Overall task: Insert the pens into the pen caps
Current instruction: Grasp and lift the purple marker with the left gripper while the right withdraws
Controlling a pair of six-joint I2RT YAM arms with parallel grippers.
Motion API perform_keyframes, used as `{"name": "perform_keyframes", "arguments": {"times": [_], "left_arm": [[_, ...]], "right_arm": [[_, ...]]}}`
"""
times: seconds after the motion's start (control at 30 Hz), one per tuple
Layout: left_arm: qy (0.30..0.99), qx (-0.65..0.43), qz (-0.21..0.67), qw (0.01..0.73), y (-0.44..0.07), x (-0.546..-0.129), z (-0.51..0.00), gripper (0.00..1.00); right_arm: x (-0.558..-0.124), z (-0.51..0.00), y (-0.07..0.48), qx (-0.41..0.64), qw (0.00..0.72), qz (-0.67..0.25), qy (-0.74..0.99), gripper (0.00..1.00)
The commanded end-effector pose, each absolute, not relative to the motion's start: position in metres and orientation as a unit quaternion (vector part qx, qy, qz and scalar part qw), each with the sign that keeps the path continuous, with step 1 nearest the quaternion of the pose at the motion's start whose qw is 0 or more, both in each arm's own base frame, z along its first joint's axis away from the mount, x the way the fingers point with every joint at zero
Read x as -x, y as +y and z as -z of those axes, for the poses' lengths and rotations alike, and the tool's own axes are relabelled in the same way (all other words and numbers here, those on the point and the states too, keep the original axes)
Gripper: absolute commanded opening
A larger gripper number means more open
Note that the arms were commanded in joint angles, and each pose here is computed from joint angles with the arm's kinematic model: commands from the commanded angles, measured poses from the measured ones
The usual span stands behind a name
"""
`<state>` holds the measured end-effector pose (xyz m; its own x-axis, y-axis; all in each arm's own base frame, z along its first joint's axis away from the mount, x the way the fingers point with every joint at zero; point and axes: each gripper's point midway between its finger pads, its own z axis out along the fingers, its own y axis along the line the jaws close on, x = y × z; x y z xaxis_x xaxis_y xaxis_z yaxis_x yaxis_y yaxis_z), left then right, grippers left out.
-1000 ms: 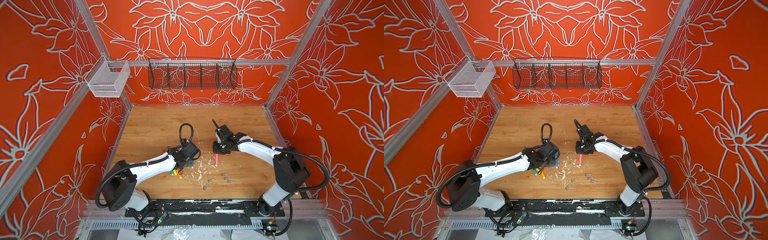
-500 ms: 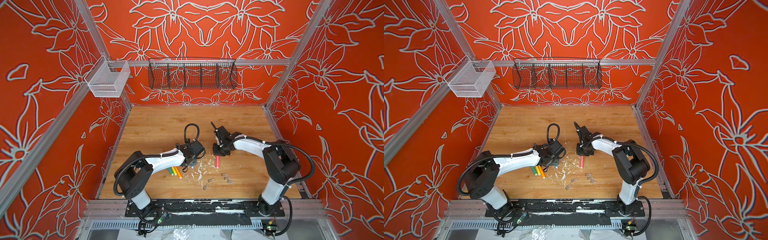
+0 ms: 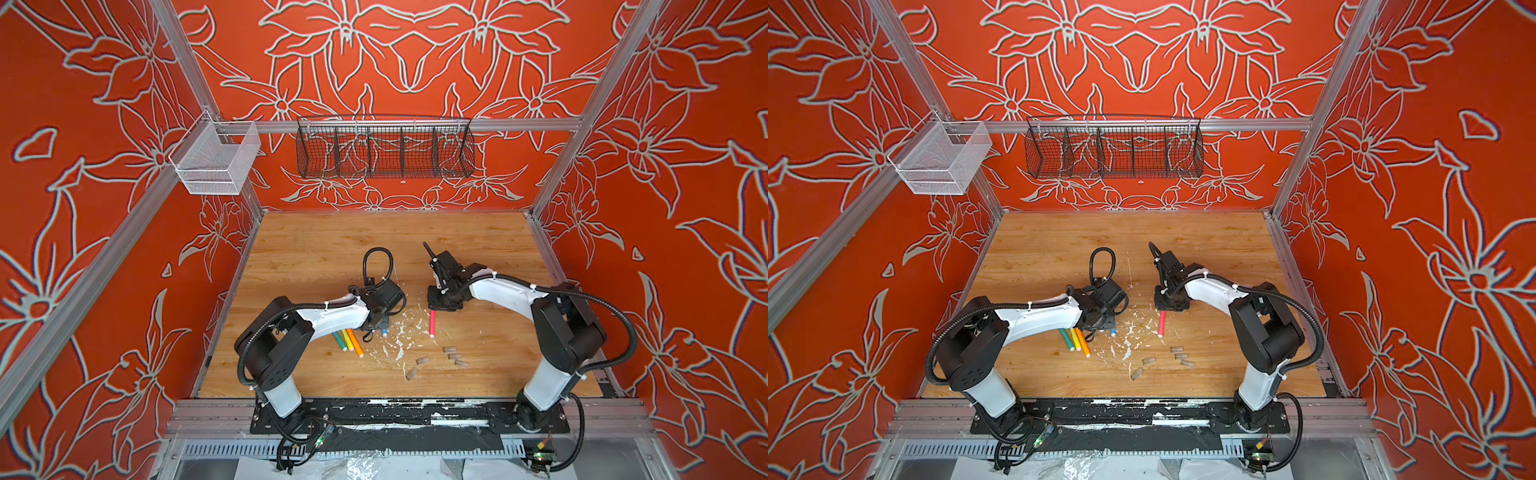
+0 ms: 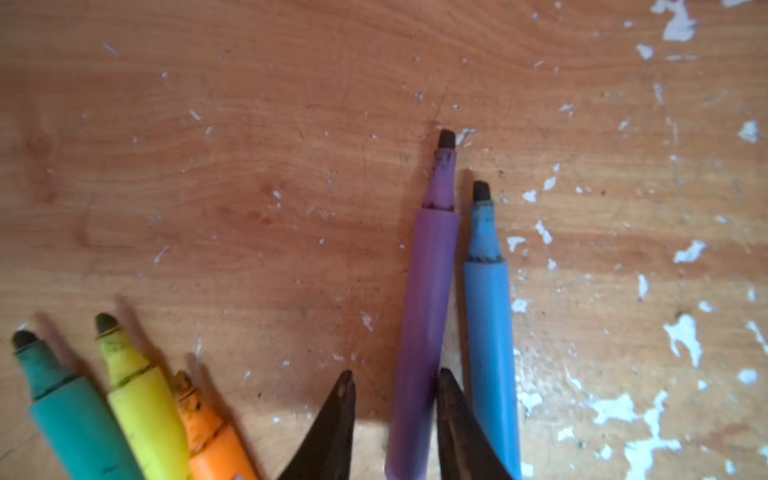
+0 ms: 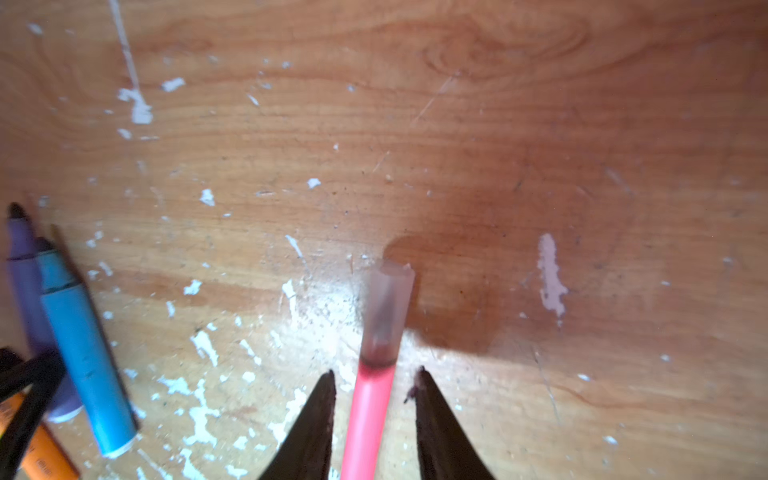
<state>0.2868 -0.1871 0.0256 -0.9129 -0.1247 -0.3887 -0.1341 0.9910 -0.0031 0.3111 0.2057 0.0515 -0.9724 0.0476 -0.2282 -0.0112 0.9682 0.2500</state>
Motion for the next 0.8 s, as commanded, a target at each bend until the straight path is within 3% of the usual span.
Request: {"name": "perform_keyframes", "arguments": {"times": [0.0,0.13,0.4,0.57,0.77], "left_arm": [[0.981,0.069,-0.007,0.181,-0.188,-0.285,-0.011,0.32],[0.983,0.073,-0.014,0.171,-0.184,-0.283,-0.003,0.27],[0.984,0.078,-0.020,0.160,-0.178,-0.277,0.002,0.00],[0.980,0.074,-0.011,0.183,-0.177,-0.282,-0.022,0.00],[0.966,0.024,0.067,0.249,-0.194,-0.284,-0.090,0.00]], "right_arm": [[-0.307,-0.076,0.198,-0.016,0.142,-0.131,0.981,0.37],[-0.298,-0.100,0.194,-0.020,0.168,-0.152,0.974,0.39],[-0.249,-0.140,0.204,0.000,0.222,-0.198,0.955,0.44],[-0.216,-0.145,0.219,0.020,0.235,-0.230,0.944,0.46],[-0.194,-0.148,0.254,0.032,0.235,-0.321,0.917,0.51]]}}
